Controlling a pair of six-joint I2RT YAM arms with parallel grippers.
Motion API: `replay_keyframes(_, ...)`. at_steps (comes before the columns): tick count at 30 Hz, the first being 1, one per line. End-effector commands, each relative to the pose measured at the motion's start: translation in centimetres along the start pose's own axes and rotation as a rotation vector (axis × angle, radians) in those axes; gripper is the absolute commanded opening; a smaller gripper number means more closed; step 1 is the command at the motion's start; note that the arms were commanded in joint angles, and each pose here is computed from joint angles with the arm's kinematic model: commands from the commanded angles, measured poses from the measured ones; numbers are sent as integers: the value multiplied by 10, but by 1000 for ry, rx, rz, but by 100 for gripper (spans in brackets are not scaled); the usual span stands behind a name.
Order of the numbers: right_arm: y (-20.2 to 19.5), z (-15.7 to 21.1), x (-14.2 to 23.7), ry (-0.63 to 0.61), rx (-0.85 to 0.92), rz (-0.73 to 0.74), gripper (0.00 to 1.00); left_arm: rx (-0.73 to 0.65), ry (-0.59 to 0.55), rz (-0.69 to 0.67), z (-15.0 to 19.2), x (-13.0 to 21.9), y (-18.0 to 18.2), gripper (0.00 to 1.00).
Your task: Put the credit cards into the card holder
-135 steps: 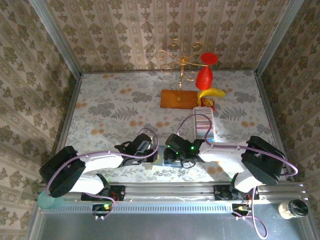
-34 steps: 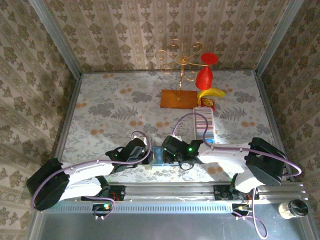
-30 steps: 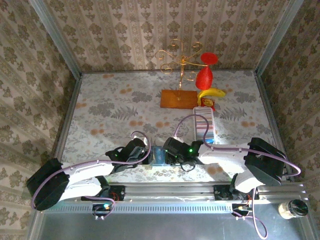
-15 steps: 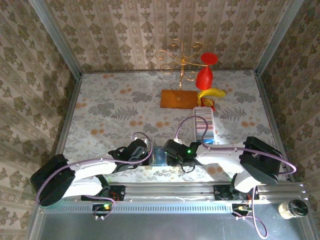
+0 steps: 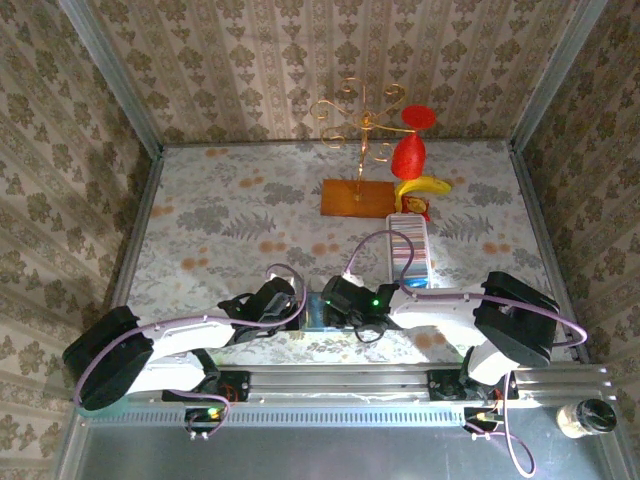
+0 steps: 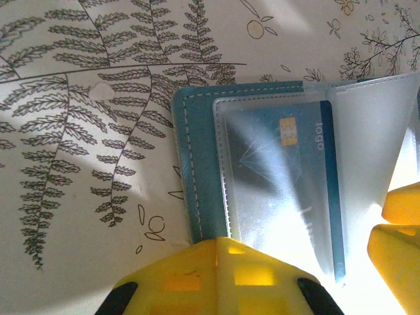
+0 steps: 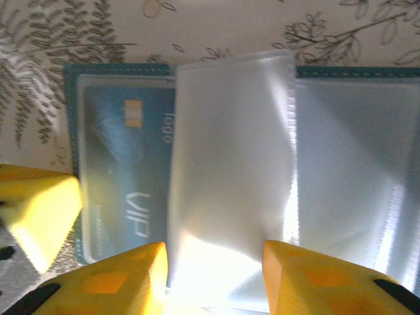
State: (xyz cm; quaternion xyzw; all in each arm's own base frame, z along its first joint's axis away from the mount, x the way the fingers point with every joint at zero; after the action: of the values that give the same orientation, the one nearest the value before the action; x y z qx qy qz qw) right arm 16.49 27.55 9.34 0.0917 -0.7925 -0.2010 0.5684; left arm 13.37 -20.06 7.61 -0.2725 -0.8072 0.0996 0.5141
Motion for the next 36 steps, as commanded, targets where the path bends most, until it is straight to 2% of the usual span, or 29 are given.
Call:
replay_keyframes(1, 10, 2, -3, -1, -33, -76, 43, 6, 24, 2, 7, -1, 0, 4)
replay_keyframes(7, 26, 2, -7, 9, -64, -201, 43, 16, 11, 6, 10, -2, 3, 3)
replay_keyframes(19, 30, 4, -7, 4, -76, -210, 42, 50, -40, -18, 14, 6, 14, 3)
replay_keyframes(28, 34, 4, -8, 9, -68, -208, 42, 78, -103, -52, 13, 22, 22, 15)
replay_keyframes(36, 49, 4, -9, 22, -57, -237, 42, 117, -169, -162, 14, 44, 39, 16)
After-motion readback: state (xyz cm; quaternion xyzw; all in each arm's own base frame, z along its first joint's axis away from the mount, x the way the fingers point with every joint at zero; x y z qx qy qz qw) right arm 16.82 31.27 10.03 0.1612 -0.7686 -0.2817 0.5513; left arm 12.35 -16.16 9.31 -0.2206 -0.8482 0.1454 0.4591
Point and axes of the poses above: each hand's point on the last joint's axis, 136 mm out from that joint toward the fingers, its own x axis back along the fingers, its own y axis along the line the jaws close on, z = x × y, the point moved 7 cm from there along x, back along the fingers, and after that the axes turned 7 degrees about -x, right-handed, at the moved point
